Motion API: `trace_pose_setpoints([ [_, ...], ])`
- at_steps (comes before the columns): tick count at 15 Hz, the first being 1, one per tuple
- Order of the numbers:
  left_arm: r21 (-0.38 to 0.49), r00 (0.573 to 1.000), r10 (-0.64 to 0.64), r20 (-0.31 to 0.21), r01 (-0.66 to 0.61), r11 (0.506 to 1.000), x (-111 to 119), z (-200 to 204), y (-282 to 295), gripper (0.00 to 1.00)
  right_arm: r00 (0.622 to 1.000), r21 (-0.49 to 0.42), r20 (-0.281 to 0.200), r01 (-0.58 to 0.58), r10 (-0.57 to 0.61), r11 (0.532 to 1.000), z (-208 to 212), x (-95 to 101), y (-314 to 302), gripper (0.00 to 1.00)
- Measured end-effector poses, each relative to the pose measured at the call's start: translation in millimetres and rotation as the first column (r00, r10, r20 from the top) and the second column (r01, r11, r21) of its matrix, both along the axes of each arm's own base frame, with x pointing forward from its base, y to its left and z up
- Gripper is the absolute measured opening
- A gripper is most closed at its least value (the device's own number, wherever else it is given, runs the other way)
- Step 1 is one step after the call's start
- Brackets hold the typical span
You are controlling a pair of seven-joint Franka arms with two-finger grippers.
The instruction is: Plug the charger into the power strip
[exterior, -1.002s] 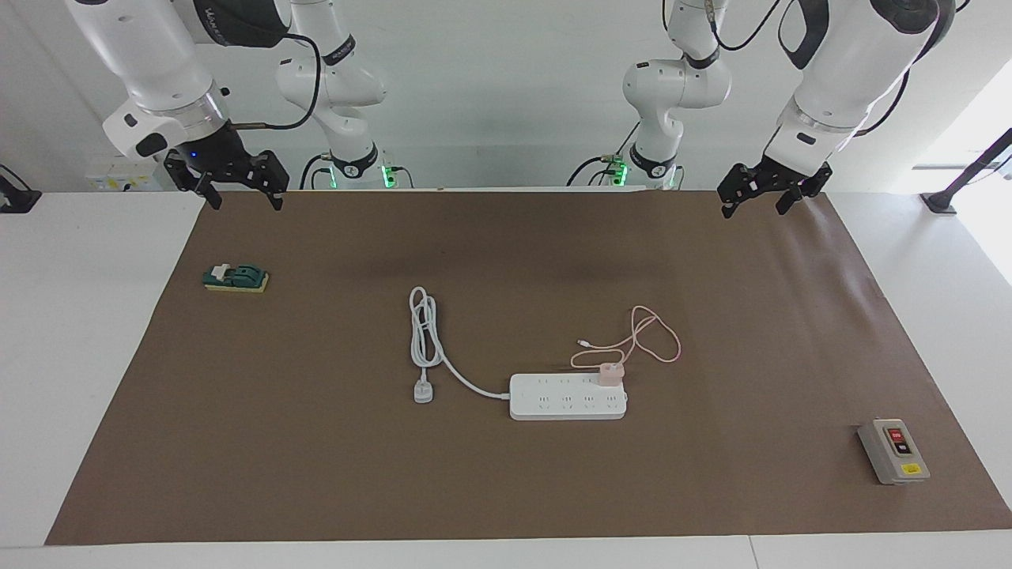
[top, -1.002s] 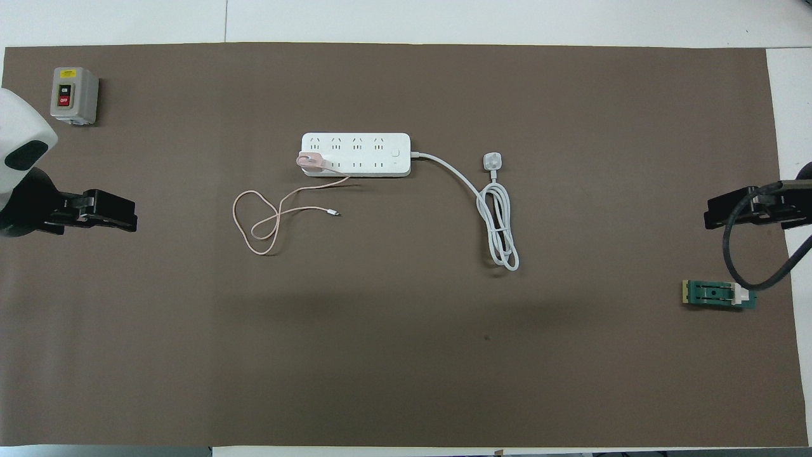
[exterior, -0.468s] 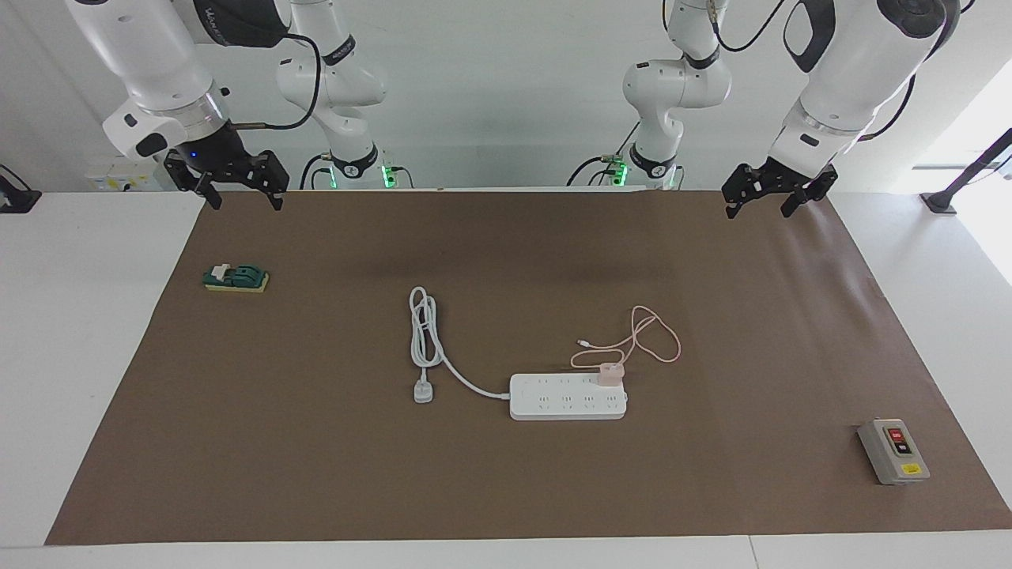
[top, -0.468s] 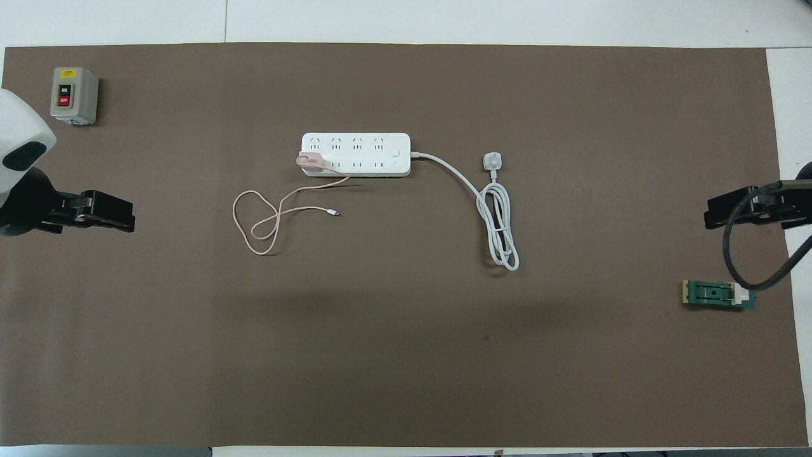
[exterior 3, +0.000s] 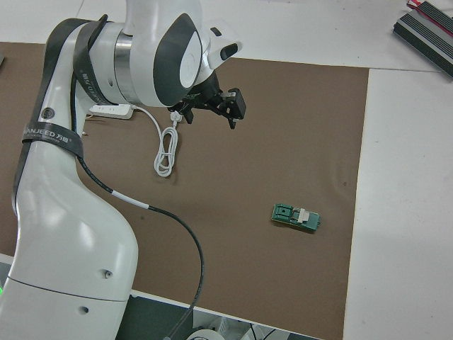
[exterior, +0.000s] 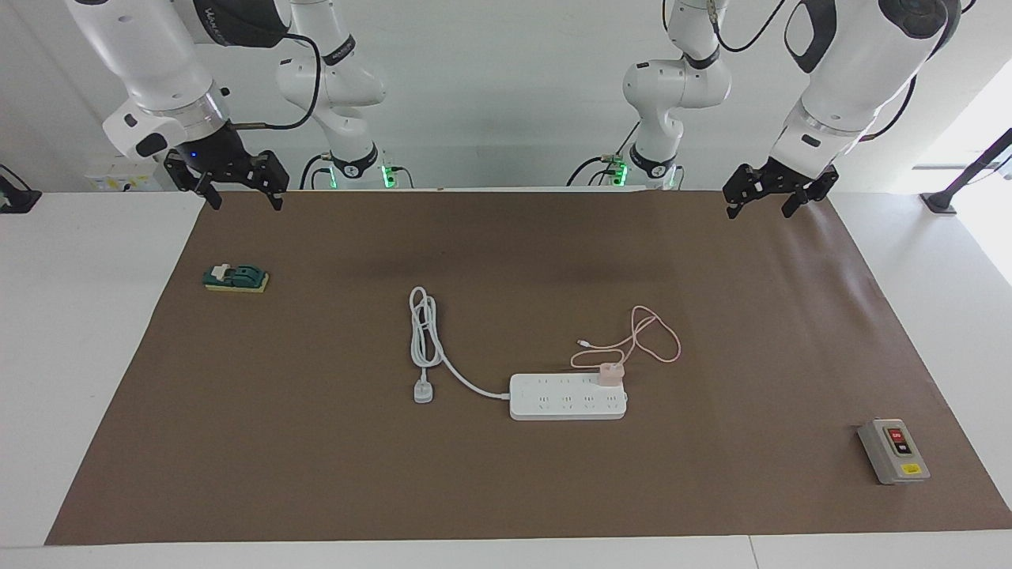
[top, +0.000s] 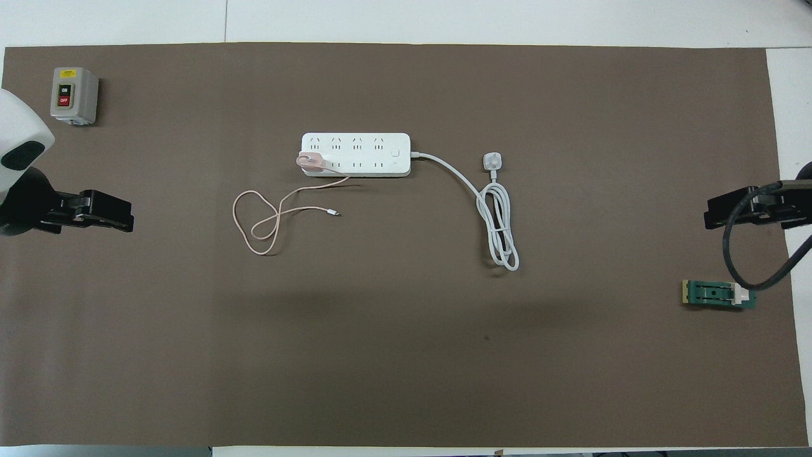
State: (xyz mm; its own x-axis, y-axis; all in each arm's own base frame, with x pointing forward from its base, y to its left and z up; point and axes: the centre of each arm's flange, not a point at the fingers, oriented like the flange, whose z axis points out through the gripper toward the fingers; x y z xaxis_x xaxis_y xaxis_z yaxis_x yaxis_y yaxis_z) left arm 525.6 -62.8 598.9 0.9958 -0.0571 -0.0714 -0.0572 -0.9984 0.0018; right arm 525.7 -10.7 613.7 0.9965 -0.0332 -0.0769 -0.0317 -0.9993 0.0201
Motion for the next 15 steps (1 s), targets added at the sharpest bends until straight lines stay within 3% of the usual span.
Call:
trace_pose_setpoints([
  [15, -0.001, 1.000, 0.006, 0.009, -0.006, 1.000, 0.9, 3.4, 3.0, 1.00, 1.000, 0.000, -0.001, 0.003, -0.003, 1.000, -0.4, -0.1, -1.6, 1.00],
])
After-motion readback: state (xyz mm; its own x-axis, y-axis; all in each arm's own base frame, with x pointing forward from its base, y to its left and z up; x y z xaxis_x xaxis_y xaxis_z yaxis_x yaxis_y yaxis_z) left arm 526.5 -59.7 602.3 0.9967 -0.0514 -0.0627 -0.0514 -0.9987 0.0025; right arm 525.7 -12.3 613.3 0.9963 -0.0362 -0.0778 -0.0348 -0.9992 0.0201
